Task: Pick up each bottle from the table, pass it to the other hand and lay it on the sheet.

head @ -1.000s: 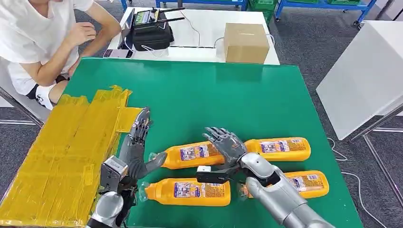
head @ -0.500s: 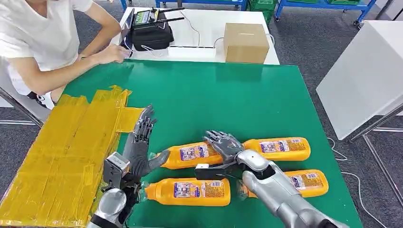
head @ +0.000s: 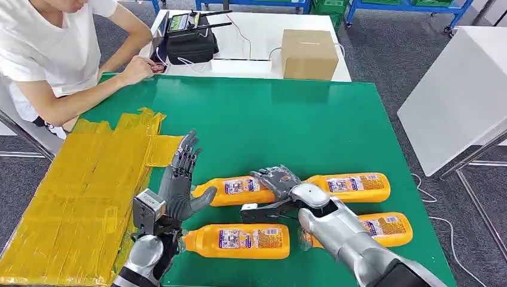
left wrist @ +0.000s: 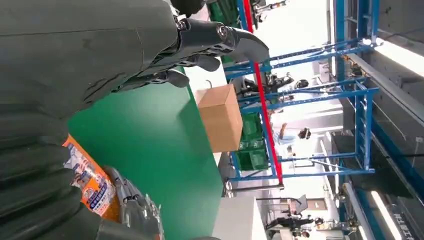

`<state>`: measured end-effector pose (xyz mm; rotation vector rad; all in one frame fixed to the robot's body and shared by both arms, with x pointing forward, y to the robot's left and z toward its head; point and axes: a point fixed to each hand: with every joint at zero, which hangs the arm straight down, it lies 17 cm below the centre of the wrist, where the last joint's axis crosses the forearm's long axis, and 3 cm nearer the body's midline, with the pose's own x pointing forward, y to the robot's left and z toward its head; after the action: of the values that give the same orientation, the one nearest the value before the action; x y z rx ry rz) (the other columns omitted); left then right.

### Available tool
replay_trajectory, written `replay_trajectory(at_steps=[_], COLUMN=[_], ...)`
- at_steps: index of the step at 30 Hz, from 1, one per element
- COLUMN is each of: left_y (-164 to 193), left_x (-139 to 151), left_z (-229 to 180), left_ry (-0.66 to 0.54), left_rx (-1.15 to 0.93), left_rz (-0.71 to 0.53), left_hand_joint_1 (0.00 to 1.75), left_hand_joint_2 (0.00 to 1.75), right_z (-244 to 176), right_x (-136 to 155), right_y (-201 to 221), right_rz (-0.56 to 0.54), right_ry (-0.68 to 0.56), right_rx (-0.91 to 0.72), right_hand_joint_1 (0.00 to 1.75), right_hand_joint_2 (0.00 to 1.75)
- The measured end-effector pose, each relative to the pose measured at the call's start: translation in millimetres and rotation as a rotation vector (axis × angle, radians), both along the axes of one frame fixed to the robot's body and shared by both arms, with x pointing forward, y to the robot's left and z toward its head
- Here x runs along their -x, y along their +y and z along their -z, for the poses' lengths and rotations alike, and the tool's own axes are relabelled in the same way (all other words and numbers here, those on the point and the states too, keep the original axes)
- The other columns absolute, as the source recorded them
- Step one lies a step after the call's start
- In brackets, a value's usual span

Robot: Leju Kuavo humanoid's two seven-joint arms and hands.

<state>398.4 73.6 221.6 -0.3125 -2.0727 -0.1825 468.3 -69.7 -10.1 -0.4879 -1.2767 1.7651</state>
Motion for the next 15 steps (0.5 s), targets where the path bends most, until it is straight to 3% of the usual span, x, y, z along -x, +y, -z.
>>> replay_trajectory(at_steps=[15], left_y=[-1.8], left_x=[0.8], left_z=[0.7], left_ry=[0.000], left_rx=[0.001], left_rz=[0.005], left_hand_joint_1=[0.00], left_hand_joint_2=[1.75], right_z=[-9.2], right_x=[-5.7], right_y=[3.2], right_rz=[0.040], right_ry=[-0.058], right_rx=[-0.066], right_hand_joint_1=[1.75], right_hand_joint_2=[1.75])
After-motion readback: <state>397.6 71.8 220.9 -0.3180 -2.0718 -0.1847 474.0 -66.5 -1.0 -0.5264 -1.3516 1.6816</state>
